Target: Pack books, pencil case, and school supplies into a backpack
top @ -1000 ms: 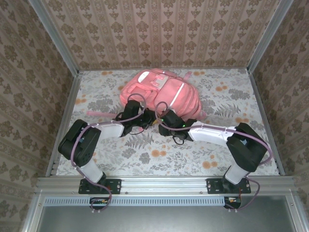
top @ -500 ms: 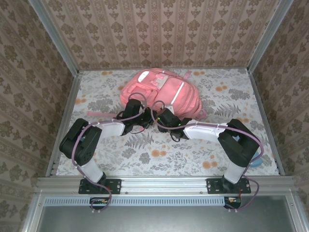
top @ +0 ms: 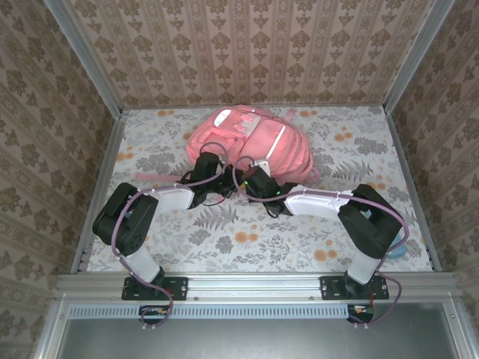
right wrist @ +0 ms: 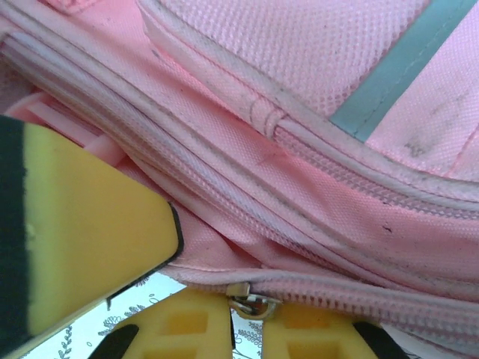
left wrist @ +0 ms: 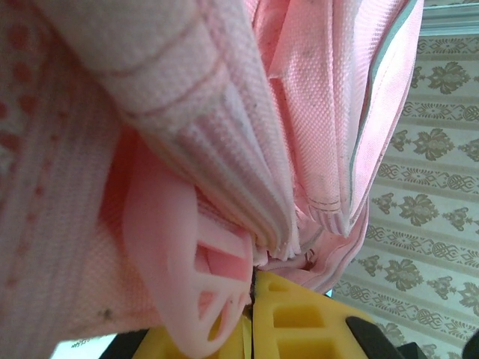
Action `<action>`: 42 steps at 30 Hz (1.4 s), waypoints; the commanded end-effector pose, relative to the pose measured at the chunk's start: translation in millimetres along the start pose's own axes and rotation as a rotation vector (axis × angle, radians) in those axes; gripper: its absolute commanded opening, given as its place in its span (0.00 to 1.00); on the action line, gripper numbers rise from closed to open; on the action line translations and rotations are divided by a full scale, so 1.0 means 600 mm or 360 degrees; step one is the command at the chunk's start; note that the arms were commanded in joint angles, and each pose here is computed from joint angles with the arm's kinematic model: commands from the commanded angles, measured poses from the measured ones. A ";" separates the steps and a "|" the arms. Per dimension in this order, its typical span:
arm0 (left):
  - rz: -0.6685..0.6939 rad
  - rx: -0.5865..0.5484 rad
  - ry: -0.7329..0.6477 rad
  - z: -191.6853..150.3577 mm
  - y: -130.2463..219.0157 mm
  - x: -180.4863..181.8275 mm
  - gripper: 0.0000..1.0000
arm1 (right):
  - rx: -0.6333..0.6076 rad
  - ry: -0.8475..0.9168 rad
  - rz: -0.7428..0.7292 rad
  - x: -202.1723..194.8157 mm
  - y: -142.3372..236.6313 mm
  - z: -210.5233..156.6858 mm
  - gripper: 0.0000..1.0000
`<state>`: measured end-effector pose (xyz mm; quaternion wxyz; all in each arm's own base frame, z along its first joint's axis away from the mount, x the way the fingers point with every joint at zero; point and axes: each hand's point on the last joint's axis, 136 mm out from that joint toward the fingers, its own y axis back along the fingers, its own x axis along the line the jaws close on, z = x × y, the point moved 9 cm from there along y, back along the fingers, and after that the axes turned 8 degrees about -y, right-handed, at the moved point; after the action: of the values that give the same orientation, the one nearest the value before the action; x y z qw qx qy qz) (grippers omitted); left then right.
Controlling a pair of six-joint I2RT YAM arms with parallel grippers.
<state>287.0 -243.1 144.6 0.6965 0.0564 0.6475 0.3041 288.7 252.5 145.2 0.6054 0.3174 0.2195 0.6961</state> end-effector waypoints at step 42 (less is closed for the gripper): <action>0.0244 -0.0211 -0.0033 0.049 0.116 0.044 0.59 | 0.0478 -0.0078 0.0123 -0.051 0.059 0.003 0.53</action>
<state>301.7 -166.6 162.6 0.6936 0.0643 0.5996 0.3941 265.3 208.9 166.5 0.5132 0.4194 0.2969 0.6874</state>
